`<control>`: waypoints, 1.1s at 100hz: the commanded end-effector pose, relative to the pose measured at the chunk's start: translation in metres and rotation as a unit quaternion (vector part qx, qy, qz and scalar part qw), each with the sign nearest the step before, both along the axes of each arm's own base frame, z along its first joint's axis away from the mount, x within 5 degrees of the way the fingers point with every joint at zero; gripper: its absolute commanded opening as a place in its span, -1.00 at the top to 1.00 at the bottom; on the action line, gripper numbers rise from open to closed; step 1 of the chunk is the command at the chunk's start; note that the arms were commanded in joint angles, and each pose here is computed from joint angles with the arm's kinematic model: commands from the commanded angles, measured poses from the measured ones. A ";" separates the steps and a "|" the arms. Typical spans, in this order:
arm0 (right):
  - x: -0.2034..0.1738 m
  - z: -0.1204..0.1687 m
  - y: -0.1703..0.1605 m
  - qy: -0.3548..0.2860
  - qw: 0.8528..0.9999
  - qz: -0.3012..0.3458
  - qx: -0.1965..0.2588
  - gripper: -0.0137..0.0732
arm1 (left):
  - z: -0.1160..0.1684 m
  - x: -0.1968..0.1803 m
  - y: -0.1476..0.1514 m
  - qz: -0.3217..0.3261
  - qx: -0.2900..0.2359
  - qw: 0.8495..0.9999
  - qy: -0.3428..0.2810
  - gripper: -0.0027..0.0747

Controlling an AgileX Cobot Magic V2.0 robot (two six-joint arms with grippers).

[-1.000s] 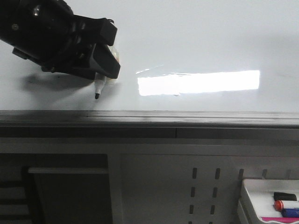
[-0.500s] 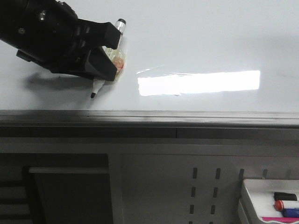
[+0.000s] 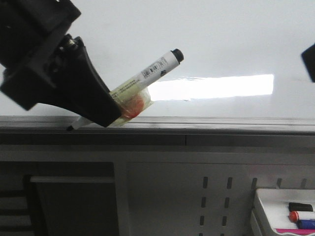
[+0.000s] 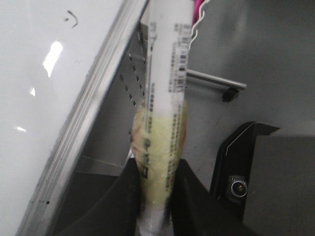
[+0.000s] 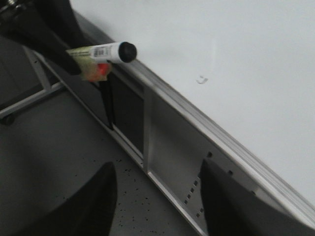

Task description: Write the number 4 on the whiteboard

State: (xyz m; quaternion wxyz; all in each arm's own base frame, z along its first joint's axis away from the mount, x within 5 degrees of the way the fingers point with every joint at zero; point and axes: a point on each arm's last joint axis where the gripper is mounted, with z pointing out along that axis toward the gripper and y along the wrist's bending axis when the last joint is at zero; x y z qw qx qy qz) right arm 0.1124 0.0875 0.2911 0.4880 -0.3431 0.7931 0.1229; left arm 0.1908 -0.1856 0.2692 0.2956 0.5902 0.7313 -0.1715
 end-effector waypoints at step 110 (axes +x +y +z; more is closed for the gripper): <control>0.011 0.031 0.071 -0.074 0.987 0.142 0.009 -0.11 | 0.043 -0.045 -0.031 -0.164 -0.031 0.967 -0.193 0.98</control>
